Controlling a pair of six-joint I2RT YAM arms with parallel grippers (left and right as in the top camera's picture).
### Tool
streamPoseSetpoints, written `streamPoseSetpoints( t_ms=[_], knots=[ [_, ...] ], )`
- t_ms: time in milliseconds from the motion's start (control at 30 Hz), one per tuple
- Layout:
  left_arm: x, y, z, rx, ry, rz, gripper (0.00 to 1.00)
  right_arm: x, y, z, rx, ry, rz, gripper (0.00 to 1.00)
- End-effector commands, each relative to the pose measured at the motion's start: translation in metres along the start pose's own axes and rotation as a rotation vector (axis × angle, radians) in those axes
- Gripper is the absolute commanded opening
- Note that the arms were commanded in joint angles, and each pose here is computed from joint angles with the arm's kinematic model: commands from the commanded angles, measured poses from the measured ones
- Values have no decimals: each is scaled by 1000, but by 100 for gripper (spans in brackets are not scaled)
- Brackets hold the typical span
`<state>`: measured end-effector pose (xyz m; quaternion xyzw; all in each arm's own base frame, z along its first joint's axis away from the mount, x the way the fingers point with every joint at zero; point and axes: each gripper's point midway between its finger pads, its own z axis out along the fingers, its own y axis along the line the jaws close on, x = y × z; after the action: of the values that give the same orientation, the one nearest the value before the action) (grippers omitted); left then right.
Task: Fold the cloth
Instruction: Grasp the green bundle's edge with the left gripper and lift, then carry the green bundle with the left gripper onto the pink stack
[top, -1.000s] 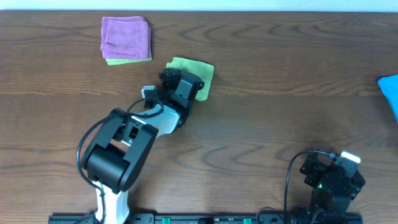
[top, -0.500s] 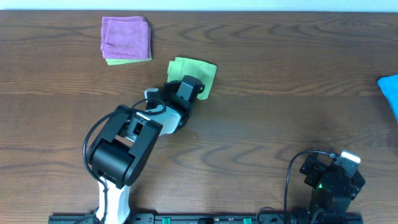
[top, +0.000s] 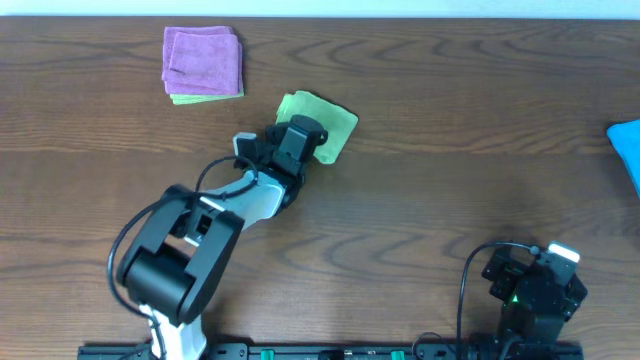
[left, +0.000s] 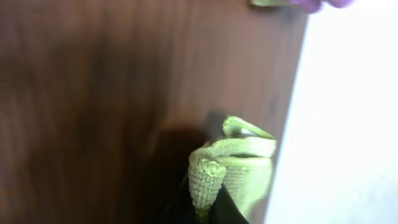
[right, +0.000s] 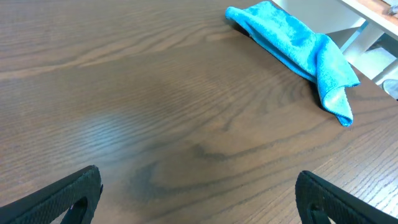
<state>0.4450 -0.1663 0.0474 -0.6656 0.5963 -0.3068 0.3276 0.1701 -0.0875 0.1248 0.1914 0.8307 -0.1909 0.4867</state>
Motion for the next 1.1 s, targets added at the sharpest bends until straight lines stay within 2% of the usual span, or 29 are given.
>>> streamPoseSetpoints(
  t_ms=[0, 467, 900, 1067],
  knots=[
    [-2, -13, -11, 24, 10, 43, 6, 0, -3, 0, 14, -3, -4, 99],
    [-10, -64, -51, 119, 27, 50, 6, 0, -3, 0, 14, -3, -4, 99],
    [-44, -104, -49, 221, -18, -39, 6, 0, -3, 0, 14, -3, -4, 99],
    [-58, -139, -56, 292, -40, -24, 6, 0, -3, 0, 14, -3, -4, 99]
  ],
)
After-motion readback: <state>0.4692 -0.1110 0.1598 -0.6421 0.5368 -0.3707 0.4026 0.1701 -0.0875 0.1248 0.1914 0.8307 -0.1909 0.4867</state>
